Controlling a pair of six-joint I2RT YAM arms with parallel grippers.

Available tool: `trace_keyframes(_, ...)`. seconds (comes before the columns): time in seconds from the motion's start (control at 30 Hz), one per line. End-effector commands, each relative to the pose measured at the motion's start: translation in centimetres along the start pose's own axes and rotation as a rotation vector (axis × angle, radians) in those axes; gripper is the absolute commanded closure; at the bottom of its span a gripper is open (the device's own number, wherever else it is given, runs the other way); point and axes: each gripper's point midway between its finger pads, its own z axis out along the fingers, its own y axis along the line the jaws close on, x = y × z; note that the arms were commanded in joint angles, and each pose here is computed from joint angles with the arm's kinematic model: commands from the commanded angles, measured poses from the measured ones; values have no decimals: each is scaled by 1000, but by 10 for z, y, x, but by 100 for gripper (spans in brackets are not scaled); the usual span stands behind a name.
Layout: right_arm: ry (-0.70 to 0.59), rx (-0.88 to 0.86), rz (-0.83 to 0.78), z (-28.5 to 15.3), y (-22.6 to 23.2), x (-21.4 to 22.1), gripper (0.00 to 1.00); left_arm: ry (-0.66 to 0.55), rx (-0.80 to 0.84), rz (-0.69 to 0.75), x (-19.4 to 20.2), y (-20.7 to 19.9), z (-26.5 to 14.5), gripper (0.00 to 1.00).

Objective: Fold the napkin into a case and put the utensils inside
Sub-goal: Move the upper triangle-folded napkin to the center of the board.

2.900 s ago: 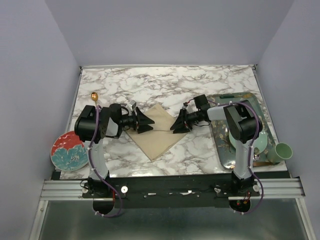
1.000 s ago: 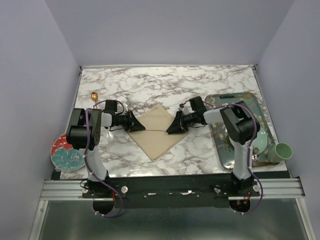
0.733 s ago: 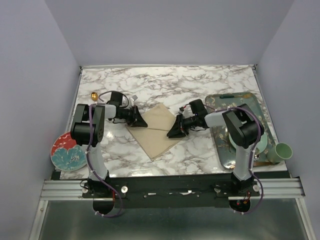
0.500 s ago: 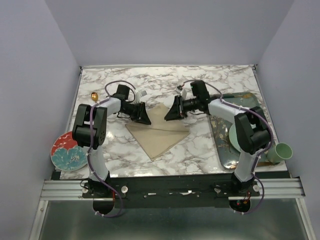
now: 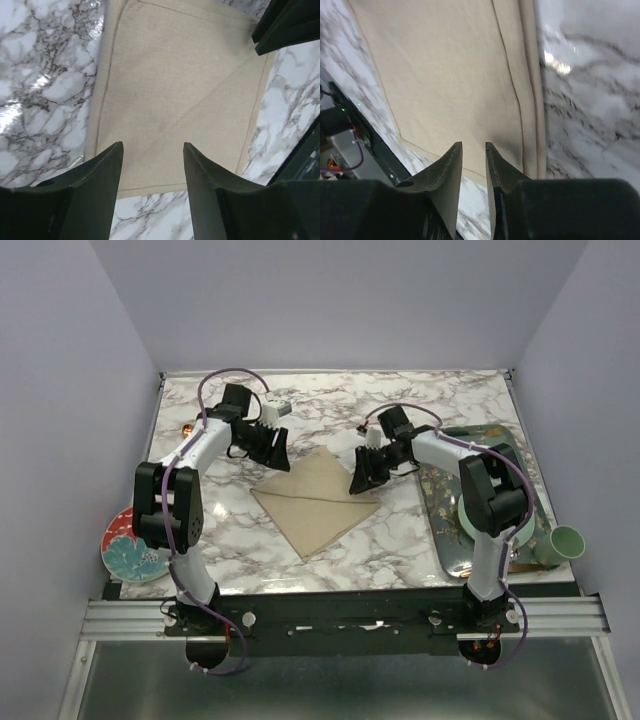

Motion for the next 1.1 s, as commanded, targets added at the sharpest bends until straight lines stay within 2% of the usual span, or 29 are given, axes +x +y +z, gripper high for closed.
trace_keyframes(0.0, 118, 86, 41, 2, -23, 43, 67, 13, -59, 163, -18, 15, 2, 38)
trace_keyframes(0.2, 198, 18, 129, 7, -16, 70, 67, 14, -34, 235, -42, 21, 39, 39)
trace_keyframes(0.37, 257, -48, 193, 4, -4, 90, 68, 43, -3, 243, -46, 25, 74, 44)
trace_keyframes(0.57, 275, -173, 181, -11, 33, 100, 67, 73, 16, 268, -48, 20, 108, 52)
trace_keyframes(0.67, 210, -200, 84, -26, 49, 80, 65, 97, 20, 279, -49, 18, 115, 54)
trace_keyframes(0.8, 78, -80, -39, -39, 38, 34, 64, 110, 32, 309, -46, 13, 117, 59)
trace_keyframes(0.93, 43, -22, -43, -40, 24, 13, 60, 132, 43, 327, -43, 9, 119, 64)
trace_keyframes(1.0, 30, -3, -40, -41, 15, 4, 58, 129, 53, 324, -43, 6, 119, 69)
trace_keyframes(1.07, -2, 5, -70, -44, 13, -10, 52, 126, 64, 337, -43, 3, 119, 74)
